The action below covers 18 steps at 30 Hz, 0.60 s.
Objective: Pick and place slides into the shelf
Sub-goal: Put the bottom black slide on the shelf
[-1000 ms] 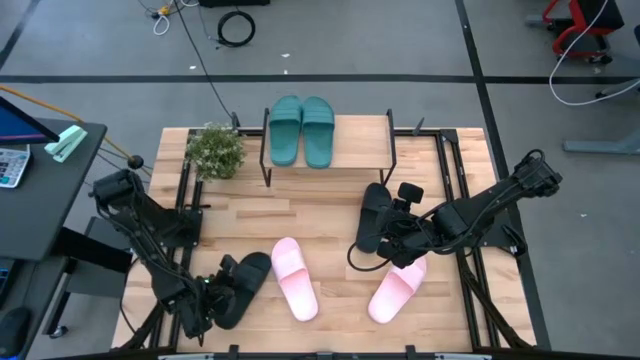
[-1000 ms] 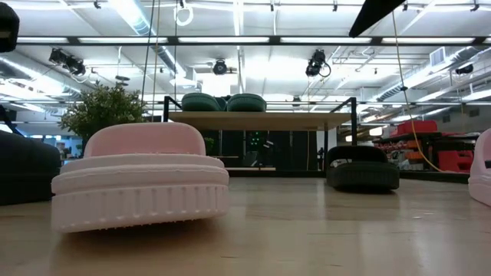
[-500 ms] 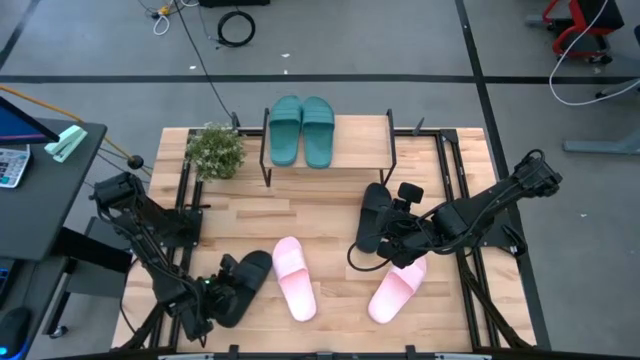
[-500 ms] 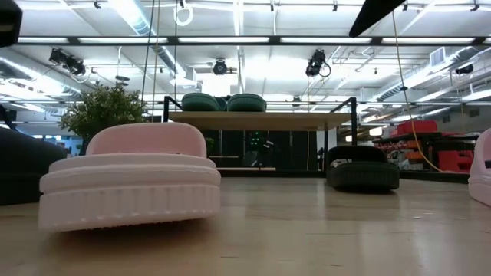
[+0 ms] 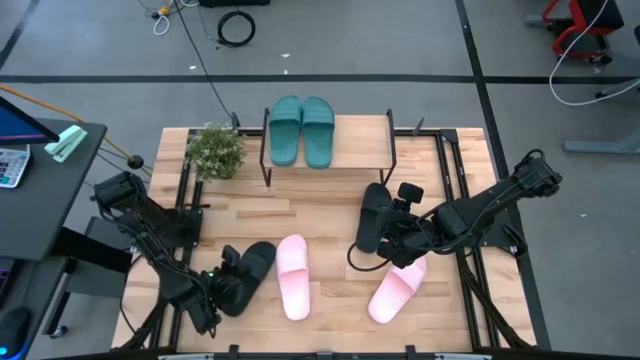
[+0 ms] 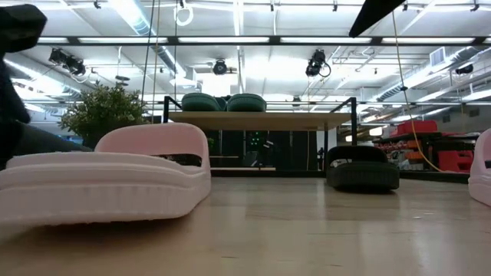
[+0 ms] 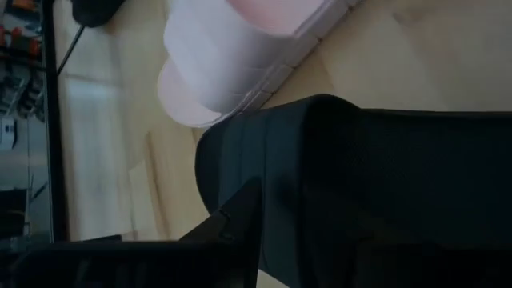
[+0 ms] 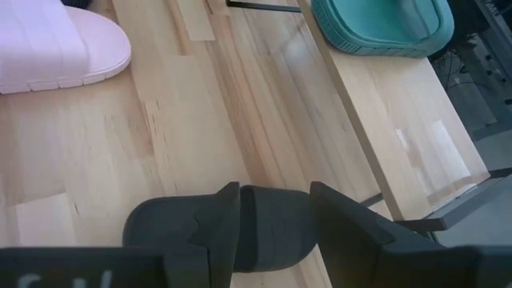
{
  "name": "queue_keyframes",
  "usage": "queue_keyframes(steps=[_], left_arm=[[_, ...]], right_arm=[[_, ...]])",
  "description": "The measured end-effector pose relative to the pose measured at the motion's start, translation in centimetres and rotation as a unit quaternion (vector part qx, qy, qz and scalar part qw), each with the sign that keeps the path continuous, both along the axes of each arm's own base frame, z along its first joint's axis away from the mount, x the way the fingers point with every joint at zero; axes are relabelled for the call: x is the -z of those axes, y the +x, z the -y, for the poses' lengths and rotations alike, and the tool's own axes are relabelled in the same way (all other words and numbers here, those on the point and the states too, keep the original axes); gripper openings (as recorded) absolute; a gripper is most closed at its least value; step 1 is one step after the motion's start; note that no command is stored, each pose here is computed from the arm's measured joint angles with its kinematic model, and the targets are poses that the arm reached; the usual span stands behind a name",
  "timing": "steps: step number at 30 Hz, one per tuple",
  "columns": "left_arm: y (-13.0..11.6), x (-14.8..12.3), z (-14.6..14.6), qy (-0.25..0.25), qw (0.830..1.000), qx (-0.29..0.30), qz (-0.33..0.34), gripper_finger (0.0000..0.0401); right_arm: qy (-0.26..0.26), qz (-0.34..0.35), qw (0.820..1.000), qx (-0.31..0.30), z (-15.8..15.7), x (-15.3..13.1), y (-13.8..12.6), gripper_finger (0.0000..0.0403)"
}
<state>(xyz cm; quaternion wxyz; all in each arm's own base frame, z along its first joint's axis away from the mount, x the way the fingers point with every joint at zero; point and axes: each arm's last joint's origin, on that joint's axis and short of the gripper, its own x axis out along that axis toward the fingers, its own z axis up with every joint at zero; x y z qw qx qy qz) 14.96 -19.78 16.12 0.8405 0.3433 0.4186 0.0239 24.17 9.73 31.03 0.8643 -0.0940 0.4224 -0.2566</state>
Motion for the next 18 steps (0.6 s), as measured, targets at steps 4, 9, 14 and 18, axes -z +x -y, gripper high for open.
queue_keyframes(steps=[4,9,14,18], left_arm=[[0.6,0.0,-0.5,0.004,1.000,-0.016,0.008,0.0093],[1.4,0.1,-1.1,0.001,0.999,-0.044,0.012,0.0093],[2.1,1.2,-1.4,0.021,0.998,-0.058,-0.002,0.0093],[2.7,2.6,-1.6,0.048,0.996,-0.070,-0.013,0.0094]], right_arm=[[0.000,0.000,1.000,0.000,0.0,0.0,0.0,0.0160],[0.000,0.000,1.000,0.000,0.0,0.0,0.0,0.0160],[0.000,0.000,1.000,0.000,0.0,0.0,0.0,0.0160],[0.000,0.000,1.000,0.000,0.0,0.0,0.0,0.0160]])
